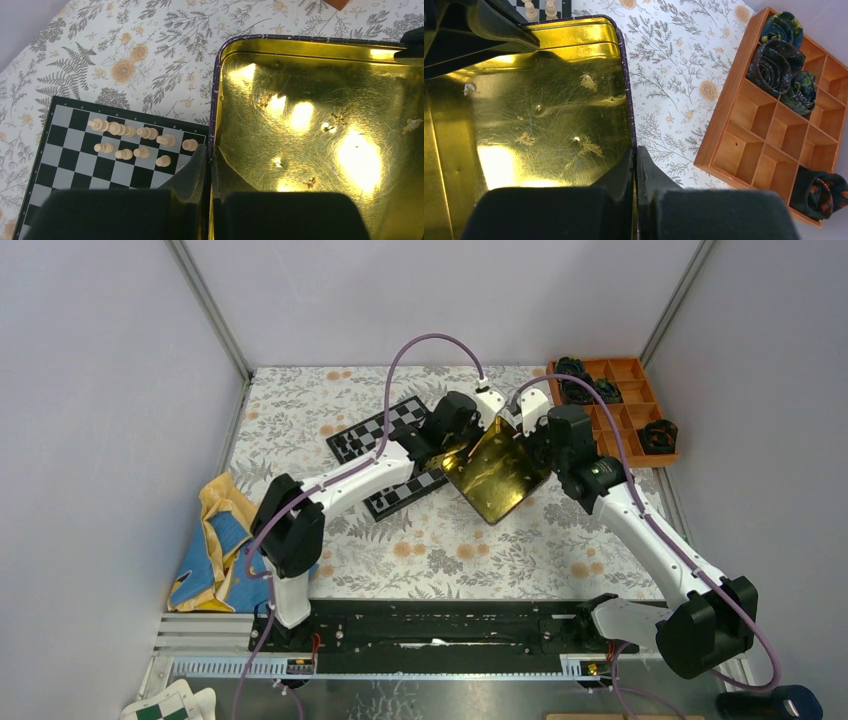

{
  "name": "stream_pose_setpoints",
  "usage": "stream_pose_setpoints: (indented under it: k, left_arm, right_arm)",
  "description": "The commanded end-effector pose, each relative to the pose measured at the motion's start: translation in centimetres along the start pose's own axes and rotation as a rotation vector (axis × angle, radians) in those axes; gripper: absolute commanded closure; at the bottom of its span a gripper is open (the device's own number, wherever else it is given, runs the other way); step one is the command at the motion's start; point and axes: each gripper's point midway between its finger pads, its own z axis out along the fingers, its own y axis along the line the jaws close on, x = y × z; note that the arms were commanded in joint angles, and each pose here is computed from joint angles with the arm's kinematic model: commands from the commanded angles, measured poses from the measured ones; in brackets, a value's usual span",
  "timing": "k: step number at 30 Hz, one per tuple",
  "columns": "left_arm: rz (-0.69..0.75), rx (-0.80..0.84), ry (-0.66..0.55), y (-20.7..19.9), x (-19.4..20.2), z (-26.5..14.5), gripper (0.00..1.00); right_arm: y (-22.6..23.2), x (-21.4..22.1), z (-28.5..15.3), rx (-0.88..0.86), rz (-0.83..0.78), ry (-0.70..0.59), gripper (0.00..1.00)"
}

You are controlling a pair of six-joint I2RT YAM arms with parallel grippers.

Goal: Set up the chess pieces on the board
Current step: Pick up the storage box at the center of the board.

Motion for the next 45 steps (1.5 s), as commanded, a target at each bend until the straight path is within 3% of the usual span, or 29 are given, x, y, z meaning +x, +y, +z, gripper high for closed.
stream_pose_setpoints:
  k: [1, 3, 6, 13, 31, 37, 45]
  left_arm:
    - [-0.065, -0.177, -0.071, 2.4, -2.5, 0.1, 1.00]
    - [-0.086, -0.243, -0.077, 3.0, -2.8, 0.1, 1.00]
    - [-0.139, -0.300, -0.091, 3.6, -3.6, 0.2, 1.00]
    - [-0.191, -0.383, -0.109, 3.5, -4.2, 0.2, 1.00]
    - [-0.216, -0.751, -0.243, 5.8, -5.0, -2.0, 1.00]
    - [-0.240, -0.793, -0.304, 6.6, -5.6, -2.7, 1.00]
    - [-0.293, -0.761, -0.488, 7.0, -7.3, -5.9, 1.00]
  right_arm:
    - [-1.6, -4.0, -1.3, 0.062, 0.051, -0.128, 1.00]
    - [-1.9, -4.0, -1.3, 0.085, 0.069, -0.131, 0.93]
    - [-2.3, -3.8, -1.1, 0.116, 0.098, -0.124, 0.71]
    - [-3.0, -4.3, -1.1, 0.156, 0.148, -0.136, 0.56]
    - [-9.3, -4.9, -3.8, 0.550, 0.380, -0.268, 0.51]
    - [-10.6, -4.6, -4.0, 0.644, 0.432, -0.292, 0.51]
    - [-12.2, -2.3, -2.2, 0.674, 0.585, -0.302, 0.51]
